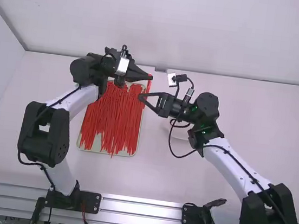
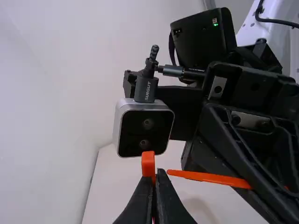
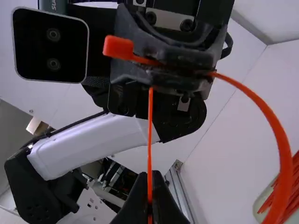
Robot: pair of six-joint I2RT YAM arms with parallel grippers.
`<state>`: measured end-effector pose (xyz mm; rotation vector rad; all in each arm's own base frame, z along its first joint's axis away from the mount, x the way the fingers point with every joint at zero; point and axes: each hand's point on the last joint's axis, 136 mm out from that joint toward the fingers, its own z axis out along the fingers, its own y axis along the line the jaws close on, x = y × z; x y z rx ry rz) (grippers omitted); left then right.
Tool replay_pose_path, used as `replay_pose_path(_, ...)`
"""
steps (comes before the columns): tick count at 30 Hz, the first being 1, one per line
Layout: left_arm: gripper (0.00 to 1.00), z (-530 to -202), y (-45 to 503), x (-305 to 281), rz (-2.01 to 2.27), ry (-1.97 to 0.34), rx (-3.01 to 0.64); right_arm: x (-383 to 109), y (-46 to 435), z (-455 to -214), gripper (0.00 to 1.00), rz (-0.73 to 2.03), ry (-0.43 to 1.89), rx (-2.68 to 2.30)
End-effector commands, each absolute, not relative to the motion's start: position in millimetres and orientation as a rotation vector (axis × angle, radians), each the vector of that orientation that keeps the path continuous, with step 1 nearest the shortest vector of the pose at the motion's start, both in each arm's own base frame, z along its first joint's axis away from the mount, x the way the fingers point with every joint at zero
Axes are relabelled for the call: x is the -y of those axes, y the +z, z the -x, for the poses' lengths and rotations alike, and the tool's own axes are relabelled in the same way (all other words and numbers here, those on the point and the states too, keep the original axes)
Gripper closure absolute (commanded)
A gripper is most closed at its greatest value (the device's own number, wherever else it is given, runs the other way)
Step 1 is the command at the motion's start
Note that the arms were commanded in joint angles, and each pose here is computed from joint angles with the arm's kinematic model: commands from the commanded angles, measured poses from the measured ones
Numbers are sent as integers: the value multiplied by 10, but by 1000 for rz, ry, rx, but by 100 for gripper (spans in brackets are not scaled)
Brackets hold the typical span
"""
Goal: Fasten the cable tie
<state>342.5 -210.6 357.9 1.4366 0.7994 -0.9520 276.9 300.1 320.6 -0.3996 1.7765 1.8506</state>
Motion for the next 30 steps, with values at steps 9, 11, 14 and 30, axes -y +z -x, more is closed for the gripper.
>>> replay_pose_path(9, 99, -3401, 3613, 2134, -1432, -944, -781, -3028, 3272, -2722, 100, 425, 1878, -1743)
replay_pose_path(11, 99, -3389, 3601, 2136, -1442, -945, -779, -3031, 3275, -2725, 100, 422, 1876, -1741)
replay_pose_path(14, 99, -3390, 3600, 2136, -1442, -946, -781, -3023, 3268, -2744, 100, 410, 1872, -1745)
replay_pose_path(30, 99, -3340, 3587, 2200, -1461, -959, -765, -3003, 3267, -2760, 100, 402, 1874, -1749)
